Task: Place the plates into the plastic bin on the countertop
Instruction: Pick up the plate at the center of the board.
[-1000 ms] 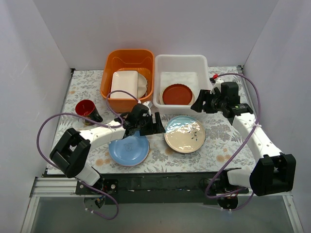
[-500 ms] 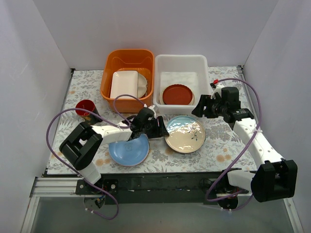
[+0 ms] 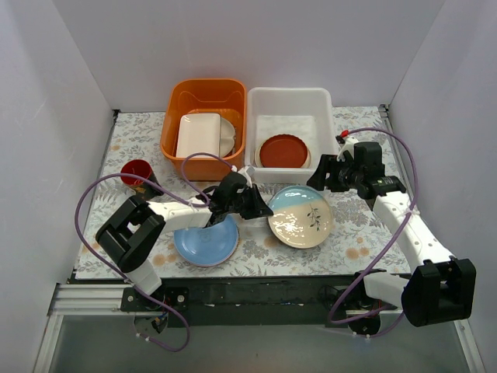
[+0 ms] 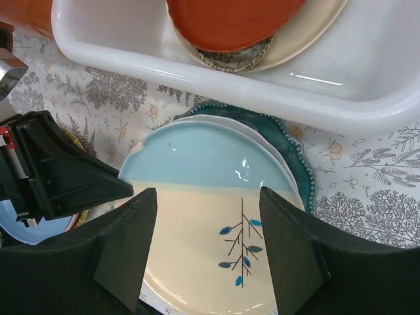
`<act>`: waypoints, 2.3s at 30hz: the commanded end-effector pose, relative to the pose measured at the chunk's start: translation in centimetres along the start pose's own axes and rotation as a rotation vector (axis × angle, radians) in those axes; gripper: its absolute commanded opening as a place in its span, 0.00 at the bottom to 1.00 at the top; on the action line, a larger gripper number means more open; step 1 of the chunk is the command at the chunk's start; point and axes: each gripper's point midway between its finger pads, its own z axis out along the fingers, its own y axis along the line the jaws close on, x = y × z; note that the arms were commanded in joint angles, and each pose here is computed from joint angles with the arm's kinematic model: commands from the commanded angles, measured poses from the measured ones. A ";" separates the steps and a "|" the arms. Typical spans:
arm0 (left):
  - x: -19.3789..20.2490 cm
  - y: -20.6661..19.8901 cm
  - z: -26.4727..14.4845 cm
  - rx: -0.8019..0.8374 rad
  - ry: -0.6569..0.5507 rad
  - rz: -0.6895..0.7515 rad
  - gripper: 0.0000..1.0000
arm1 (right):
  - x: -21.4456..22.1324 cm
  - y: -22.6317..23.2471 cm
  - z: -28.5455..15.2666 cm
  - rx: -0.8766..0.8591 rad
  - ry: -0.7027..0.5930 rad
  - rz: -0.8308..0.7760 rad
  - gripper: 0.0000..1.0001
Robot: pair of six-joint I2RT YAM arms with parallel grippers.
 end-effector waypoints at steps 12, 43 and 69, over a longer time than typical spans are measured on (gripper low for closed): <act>-0.9 0.0 -2.2 -0.037 -0.072 0.045 0.00 | 1.0 0.1 -0.7 -0.009 0.004 -0.011 0.71; -4.3 -2.7 -8.6 0.227 -0.232 -0.093 0.00 | 5.6 0.3 -1.3 -0.216 0.057 0.096 0.73; -3.7 -4.0 -9.5 0.378 -0.196 -0.124 0.00 | 8.7 1.4 0.4 -0.385 0.084 0.177 0.69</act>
